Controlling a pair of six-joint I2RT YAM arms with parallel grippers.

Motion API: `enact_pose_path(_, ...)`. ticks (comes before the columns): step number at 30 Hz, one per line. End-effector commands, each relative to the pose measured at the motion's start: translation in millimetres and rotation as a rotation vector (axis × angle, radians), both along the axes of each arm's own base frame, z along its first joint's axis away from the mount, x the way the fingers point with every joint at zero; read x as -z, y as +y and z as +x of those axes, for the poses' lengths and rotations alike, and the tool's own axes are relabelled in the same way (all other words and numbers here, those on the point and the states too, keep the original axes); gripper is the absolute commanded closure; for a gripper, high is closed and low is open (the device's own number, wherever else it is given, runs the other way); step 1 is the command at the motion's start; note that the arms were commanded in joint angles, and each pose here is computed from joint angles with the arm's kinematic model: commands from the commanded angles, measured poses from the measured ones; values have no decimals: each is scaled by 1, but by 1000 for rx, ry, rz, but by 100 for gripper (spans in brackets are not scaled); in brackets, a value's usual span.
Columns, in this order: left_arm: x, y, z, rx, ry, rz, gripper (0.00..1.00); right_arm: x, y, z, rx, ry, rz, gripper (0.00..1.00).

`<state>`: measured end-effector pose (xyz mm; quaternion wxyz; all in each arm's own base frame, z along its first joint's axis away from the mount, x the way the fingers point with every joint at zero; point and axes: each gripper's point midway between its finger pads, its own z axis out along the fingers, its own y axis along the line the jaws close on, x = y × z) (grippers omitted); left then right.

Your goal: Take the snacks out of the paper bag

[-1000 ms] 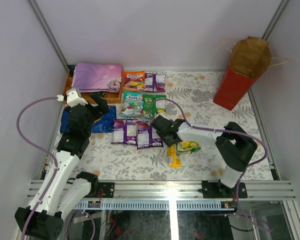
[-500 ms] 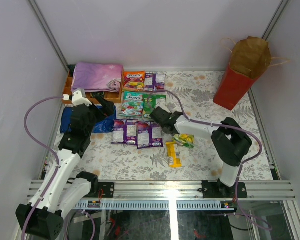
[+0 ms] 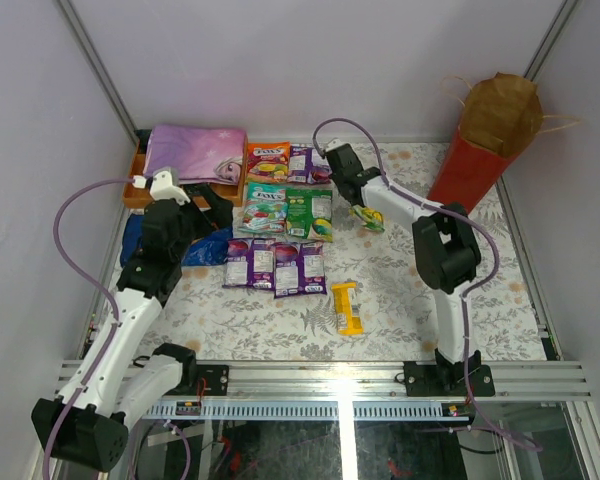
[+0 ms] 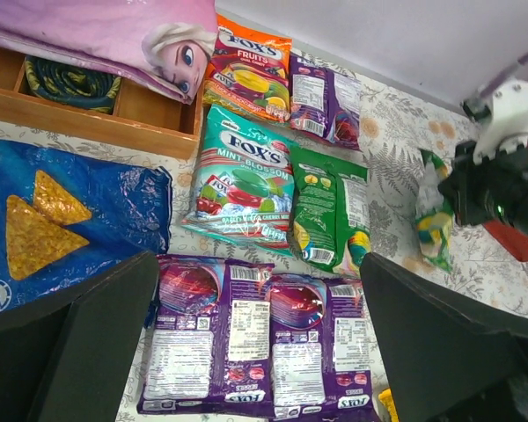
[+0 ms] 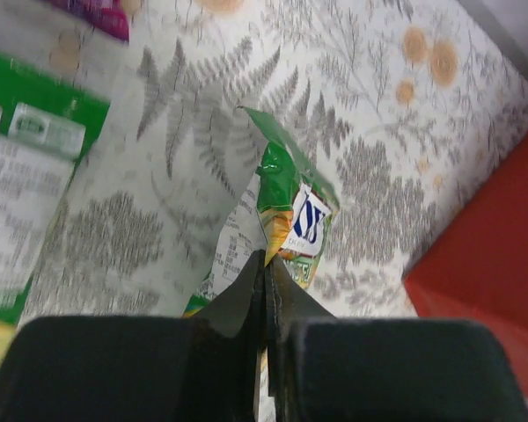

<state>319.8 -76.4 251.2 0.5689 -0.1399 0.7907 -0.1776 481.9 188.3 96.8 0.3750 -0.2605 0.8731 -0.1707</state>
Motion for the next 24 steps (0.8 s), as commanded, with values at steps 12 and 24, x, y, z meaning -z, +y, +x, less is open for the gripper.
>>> enact_pose_path(12, -23, -2, 9, 39, -42, 53, 0, -85, 44, 94, -238, -171, 198, 17)
enact_pose_path(24, -13, -10, 10, 84, -23, 53, 0, -90, 15, 54, -114, -154, 767, 72)
